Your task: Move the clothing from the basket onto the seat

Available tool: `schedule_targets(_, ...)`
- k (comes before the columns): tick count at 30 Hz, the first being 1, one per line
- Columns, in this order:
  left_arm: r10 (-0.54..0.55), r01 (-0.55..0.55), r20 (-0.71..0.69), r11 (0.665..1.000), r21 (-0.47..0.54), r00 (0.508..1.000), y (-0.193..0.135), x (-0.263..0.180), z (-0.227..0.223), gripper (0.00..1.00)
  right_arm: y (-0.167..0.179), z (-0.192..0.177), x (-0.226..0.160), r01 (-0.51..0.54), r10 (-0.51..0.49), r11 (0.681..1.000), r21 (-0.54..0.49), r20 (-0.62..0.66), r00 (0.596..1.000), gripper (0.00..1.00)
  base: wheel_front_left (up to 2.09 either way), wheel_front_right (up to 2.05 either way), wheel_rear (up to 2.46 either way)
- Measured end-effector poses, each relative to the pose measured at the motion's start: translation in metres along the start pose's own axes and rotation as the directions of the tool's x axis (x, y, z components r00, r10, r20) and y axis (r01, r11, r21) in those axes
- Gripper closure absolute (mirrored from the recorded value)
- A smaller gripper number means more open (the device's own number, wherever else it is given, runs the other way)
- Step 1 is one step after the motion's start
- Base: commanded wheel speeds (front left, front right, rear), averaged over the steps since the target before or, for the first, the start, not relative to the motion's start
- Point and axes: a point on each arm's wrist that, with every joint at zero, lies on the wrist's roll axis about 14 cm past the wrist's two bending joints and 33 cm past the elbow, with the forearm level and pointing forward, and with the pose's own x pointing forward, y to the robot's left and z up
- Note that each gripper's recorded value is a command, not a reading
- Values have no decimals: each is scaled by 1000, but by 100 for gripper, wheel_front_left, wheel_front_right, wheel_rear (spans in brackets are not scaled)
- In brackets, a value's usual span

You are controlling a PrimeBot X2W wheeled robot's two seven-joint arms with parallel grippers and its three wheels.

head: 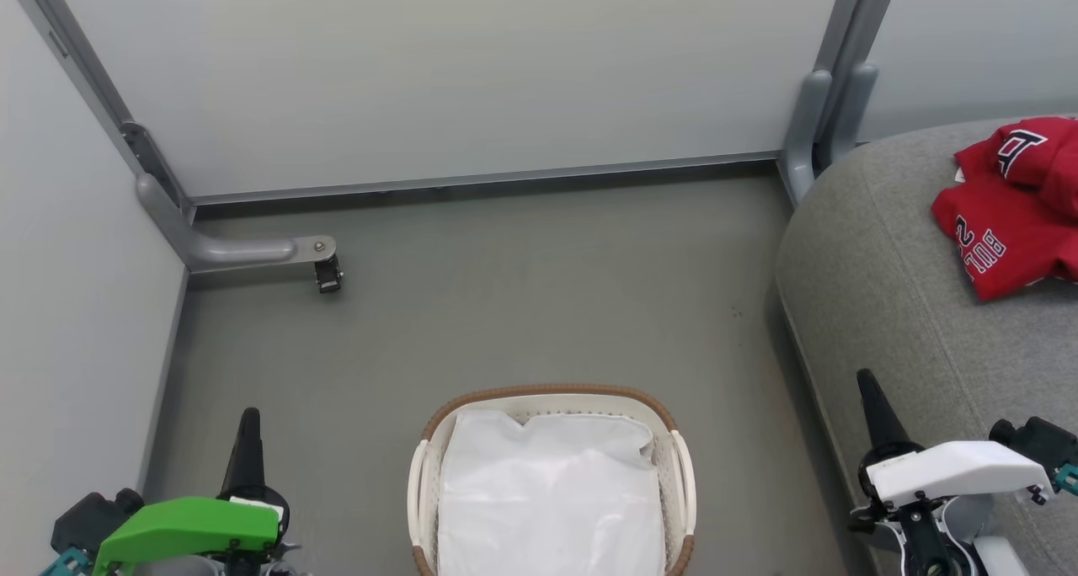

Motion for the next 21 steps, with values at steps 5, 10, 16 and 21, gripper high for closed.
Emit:
schedule_targets(5,-10,10,0,999,-47,1000,-3,2,2,100,1,4,1,-4,4,999,54,9,1000,100,0,0,0)
schedule_targets(10,-21,21,2,995,-96,1000,-6,4,4,100,1,7,1,-4,3,995,104,12,1000,100,0,0,0)
schedule_targets(16,-28,28,-1,989,-143,1000,-8,6,5,100,1,9,0,-7,4,987,161,14,1000,100,0,0,0)
schedule_targets(21,-39,38,-1,983,-182,999,-11,7,6,100,1,12,0,-9,5,979,205,19,1000,100,0,0,0)
